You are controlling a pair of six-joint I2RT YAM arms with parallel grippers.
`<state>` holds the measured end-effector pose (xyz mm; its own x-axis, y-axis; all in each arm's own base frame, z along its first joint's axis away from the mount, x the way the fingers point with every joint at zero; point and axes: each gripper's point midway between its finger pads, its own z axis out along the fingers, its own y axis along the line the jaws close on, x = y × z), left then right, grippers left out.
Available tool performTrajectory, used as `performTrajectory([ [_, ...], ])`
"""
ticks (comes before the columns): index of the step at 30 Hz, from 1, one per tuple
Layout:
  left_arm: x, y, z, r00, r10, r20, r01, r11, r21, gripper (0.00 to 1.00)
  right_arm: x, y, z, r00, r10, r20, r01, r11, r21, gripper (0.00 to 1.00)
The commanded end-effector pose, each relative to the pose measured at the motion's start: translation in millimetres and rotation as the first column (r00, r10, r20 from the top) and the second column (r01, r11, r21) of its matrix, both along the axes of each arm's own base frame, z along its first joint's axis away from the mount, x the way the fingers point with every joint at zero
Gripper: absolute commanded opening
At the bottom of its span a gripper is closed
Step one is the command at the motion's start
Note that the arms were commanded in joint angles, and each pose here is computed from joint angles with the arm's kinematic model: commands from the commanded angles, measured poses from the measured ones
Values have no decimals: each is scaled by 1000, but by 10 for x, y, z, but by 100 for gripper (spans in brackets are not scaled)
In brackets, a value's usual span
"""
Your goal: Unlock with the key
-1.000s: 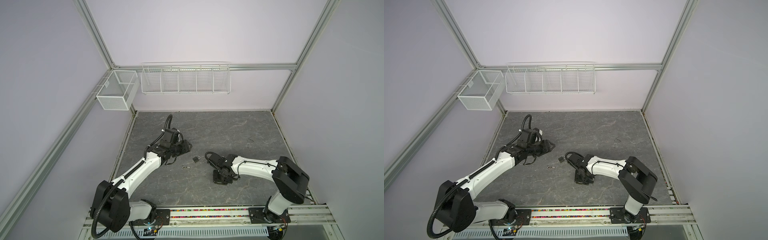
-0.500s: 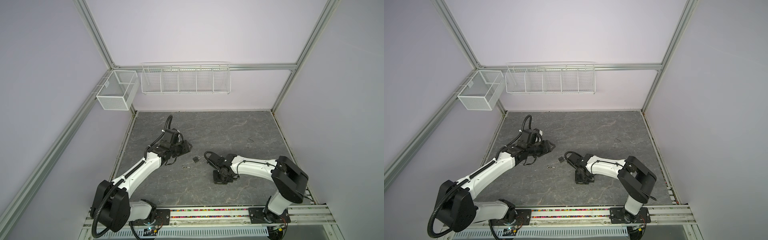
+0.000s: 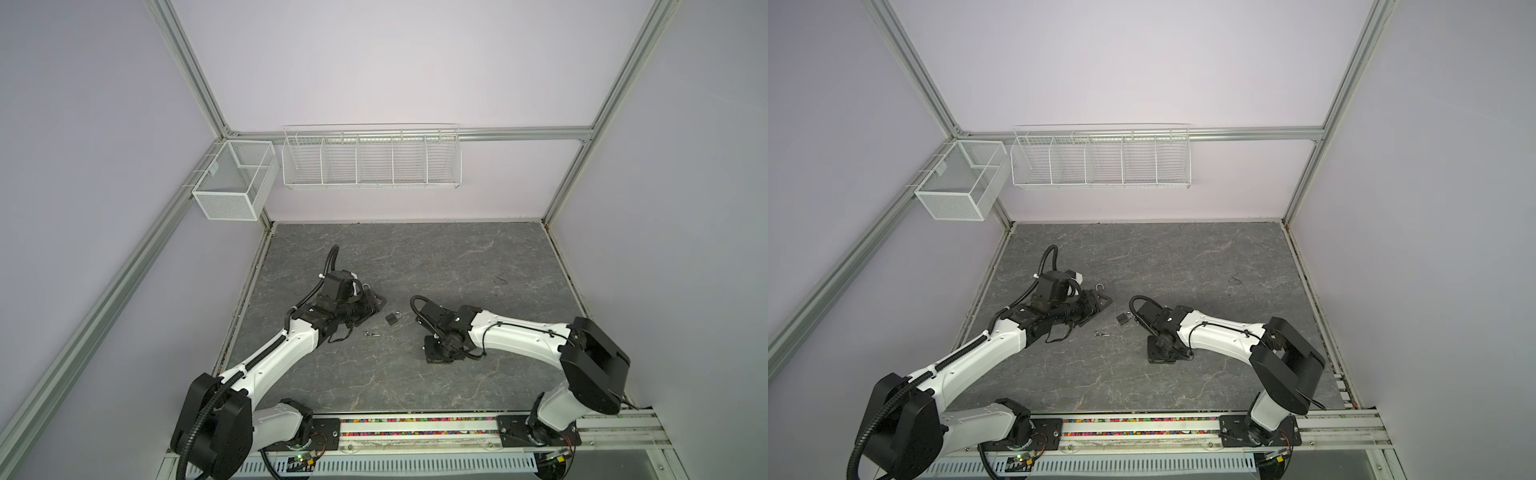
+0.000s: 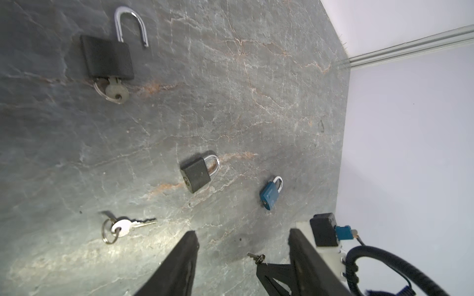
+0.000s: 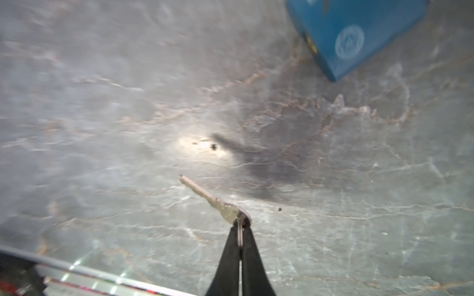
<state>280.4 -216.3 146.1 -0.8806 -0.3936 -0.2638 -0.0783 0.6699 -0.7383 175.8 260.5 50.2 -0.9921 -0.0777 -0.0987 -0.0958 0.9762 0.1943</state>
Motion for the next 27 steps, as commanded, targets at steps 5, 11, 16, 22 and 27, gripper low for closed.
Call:
performTrajectory([
  [5, -15, -170, 384, 993, 9, 118, 12, 983, -182, 58, 193, 280, 606, 990, 6, 143, -37, 977, 209, 6],
  [11, -63, -394, 545, 965, -61, 254, 126, 960, -249, 58, 279, 449, 1096, 980, -20, 200, -53, 934, 353, 6],
  [16, -171, -668, 834, 901, -137, 411, 277, 912, -303, 57, 345, 488, 1382, 970, -66, 232, -49, 889, 455, 6],
  [22, -322, -904, 1028, 828, -196, 525, 397, 866, -304, 56, 387, 530, 1600, 968, -86, 236, -54, 846, 531, 6],
  [27, -363, -951, 1102, 806, -202, 557, 425, 852, -306, 53, 422, 535, 1717, 964, -109, 243, -55, 810, 583, 6],
])
